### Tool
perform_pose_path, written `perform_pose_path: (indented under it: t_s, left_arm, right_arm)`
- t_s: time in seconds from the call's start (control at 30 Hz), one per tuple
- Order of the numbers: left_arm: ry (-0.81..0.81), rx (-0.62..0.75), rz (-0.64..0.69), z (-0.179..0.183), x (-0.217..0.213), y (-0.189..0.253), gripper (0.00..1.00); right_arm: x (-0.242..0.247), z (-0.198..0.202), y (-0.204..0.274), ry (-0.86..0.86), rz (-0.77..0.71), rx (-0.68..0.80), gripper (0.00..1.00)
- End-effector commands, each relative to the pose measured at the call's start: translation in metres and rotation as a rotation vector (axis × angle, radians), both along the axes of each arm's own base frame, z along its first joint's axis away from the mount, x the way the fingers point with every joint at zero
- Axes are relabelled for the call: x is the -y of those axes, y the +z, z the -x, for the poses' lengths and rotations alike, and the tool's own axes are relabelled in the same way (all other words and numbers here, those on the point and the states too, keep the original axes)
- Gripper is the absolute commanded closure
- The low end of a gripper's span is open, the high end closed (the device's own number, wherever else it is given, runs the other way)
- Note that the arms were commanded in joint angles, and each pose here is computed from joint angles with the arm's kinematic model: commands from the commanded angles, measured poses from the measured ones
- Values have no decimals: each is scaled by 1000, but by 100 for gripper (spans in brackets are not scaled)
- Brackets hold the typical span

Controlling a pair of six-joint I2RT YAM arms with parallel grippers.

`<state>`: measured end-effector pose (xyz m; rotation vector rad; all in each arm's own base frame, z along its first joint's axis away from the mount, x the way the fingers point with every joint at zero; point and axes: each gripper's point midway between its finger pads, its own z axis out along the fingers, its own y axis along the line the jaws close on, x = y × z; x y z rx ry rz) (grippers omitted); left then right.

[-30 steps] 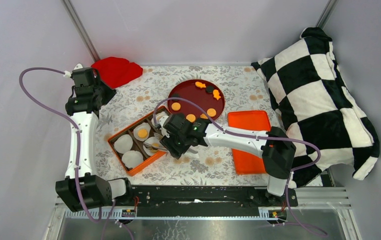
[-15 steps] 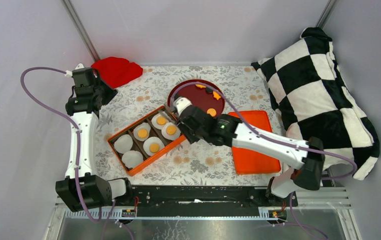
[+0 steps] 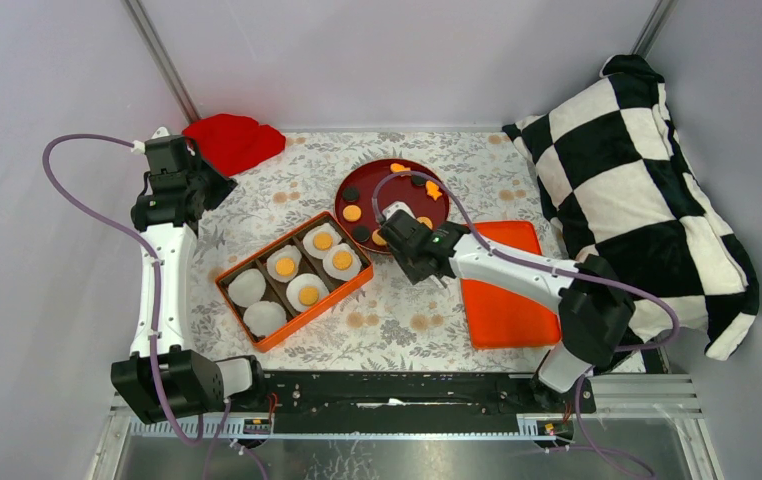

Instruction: Pack the cookies

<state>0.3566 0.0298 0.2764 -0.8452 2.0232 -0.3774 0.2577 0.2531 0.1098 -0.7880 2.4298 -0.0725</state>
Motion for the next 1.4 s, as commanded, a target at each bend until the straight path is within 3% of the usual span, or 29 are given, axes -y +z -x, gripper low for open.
perform_pose_path:
  t_s: [0.0, 0.4, 0.87, 1.37]
  left_arm:
    - [-11, 30, -13, -2, 1, 5, 91]
    - [-4, 0, 2, -3, 0, -7, 91]
    - [-12, -3, -5, -5, 0, -10, 91]
    - [-47, 17, 36, 0, 11, -4, 92]
  right_arm:
    - [-4, -4, -6, -3, -16, -17, 56]
    - [-15, -3, -20, 38, 1, -115, 49]
    - [-13, -55, -17, -65, -45, -133, 51]
    - [4, 4, -22, -77, -103, -312, 50]
